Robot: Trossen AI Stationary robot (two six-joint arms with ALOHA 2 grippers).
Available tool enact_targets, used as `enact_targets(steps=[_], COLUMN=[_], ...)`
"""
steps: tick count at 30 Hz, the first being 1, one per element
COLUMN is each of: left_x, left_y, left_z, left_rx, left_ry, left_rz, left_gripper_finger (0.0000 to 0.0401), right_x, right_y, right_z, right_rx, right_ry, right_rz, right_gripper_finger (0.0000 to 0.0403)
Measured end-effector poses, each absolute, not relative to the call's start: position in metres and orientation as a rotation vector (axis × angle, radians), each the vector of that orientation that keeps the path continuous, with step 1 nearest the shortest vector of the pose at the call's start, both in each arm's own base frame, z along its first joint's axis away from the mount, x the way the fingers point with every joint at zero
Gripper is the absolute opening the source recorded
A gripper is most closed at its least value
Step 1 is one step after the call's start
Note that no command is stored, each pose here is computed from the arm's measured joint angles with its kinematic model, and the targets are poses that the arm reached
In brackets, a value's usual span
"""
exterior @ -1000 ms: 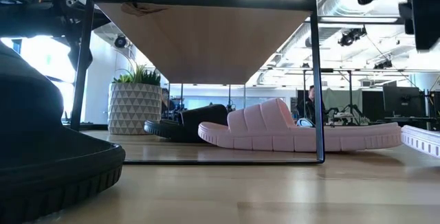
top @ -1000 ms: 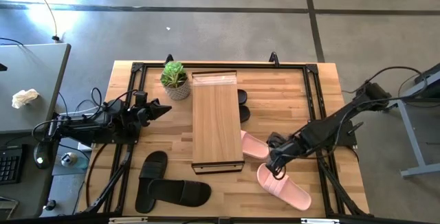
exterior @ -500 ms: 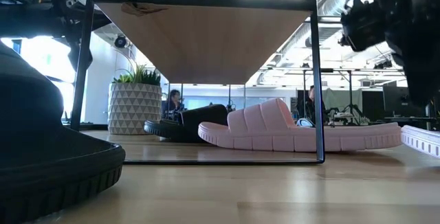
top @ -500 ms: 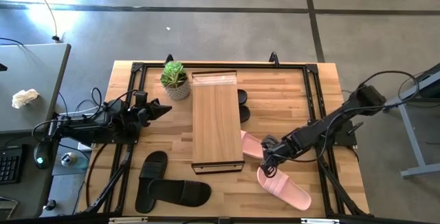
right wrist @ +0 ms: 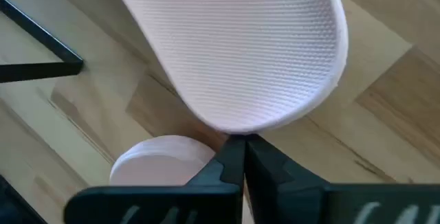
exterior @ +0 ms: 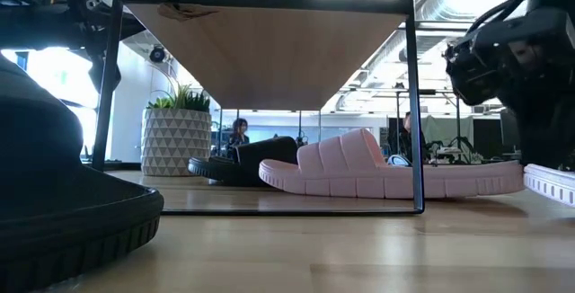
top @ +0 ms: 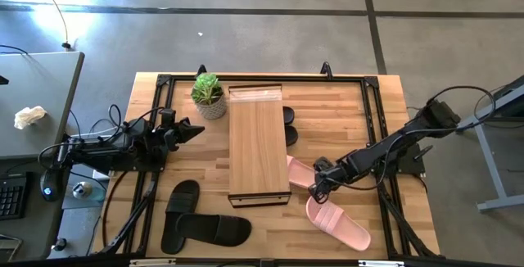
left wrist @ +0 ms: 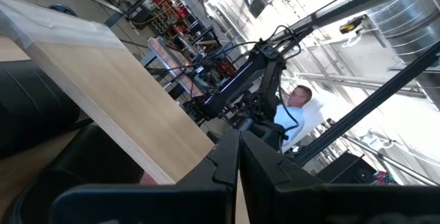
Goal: Pick and place slides into the shelf
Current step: Move the top pink slide under the shelf
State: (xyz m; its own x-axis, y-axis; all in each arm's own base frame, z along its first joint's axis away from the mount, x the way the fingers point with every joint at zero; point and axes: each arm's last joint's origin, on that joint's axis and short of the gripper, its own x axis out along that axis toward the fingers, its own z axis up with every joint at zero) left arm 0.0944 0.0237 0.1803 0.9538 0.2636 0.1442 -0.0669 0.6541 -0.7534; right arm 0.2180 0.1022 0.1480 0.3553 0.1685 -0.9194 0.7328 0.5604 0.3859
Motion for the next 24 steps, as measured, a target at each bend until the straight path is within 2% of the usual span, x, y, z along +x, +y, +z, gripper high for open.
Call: enact_targets(steps=[24], left_x=[0.094], left_y=[0.024], left_z=[0.18], left_rx=[-0.839], left_ry=[-0.251], left_rz=[0.19], left_gripper_finger=[0.0003], right_x=[0.238], right_y=[0.047], right_z=[0.149], right_rx=[0.871], right_ry=[1.055], right_rz=[-0.527], right_gripper_finger=[0.0])
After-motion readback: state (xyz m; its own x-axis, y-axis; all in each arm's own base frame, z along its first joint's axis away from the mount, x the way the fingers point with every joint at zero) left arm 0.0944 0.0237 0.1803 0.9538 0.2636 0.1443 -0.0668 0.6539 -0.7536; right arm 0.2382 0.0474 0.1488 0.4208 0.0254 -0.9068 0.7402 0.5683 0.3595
